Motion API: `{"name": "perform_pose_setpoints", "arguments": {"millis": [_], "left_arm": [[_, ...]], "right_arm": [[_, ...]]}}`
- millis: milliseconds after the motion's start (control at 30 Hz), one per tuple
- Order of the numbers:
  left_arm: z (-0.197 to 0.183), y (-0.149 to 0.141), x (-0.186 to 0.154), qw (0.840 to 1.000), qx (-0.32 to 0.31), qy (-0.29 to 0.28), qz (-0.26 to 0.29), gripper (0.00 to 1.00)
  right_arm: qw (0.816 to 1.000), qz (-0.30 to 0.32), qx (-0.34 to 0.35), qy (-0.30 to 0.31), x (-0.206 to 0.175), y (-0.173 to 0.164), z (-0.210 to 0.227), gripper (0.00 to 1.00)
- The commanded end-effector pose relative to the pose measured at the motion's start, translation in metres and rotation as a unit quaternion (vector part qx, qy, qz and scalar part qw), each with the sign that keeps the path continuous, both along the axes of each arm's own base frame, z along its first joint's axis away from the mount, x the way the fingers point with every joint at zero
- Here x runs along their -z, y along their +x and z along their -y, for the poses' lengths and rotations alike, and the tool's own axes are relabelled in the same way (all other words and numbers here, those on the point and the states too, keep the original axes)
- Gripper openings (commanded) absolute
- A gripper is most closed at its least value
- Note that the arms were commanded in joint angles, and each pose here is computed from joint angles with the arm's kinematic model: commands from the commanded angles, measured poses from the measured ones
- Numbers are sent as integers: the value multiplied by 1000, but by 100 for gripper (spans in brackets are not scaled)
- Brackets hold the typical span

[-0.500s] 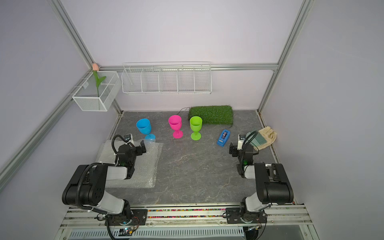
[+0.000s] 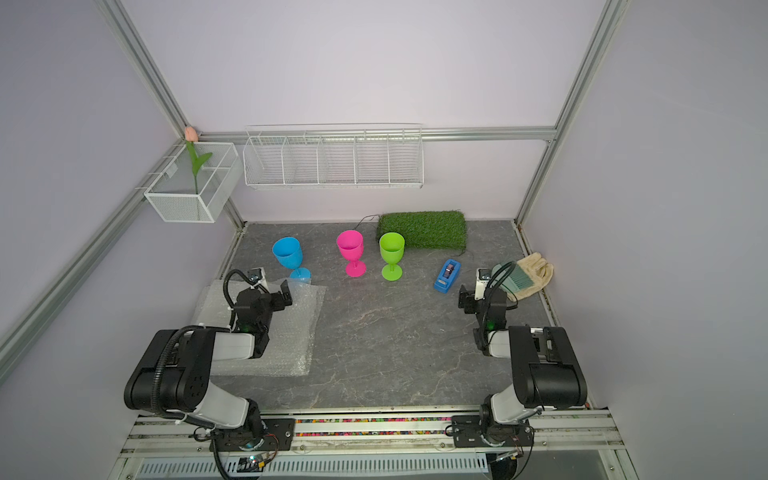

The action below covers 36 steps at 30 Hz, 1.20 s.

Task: Wrap wine glasses in bubble wrap
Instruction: Pick up the bubble wrap from the bubble wrap.

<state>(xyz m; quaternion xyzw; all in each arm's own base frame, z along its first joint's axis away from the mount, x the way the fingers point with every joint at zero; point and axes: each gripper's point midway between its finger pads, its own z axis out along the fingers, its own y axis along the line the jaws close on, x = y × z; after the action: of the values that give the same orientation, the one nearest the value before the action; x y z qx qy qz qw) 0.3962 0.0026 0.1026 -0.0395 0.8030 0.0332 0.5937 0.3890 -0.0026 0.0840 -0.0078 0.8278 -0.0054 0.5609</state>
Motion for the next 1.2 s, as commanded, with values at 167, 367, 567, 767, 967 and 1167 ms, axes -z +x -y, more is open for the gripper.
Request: {"name": "perform_pose_setpoints", "arguments": {"millis": [167, 367, 567, 767, 967, 1167], "left_arm": [[-9, 9, -13, 1000, -20, 6, 21, 99], [-9, 8, -13, 1000, -21, 6, 21, 99], [-18, 4, -34, 998, -50, 5, 31, 99], [-14, -4, -61, 998, -57, 13, 26, 99], [6, -13, -93, 998, -55, -23, 9, 100], [36, -27, -106, 994, -17, -97, -56, 96]], "right_arm": [[1000, 17, -6, -2, -9, 7, -2, 89], [1000, 18, -5, -3, -9, 7, -1, 89], [1000, 3, 15, -7, -21, 10, 4, 89], [1000, -27, 9, -6, -44, 9, -1, 89], [995, -64, -29, 74, -69, 2, -29, 89], [974, -150, -95, 138, -81, -22, -80, 94]]}}
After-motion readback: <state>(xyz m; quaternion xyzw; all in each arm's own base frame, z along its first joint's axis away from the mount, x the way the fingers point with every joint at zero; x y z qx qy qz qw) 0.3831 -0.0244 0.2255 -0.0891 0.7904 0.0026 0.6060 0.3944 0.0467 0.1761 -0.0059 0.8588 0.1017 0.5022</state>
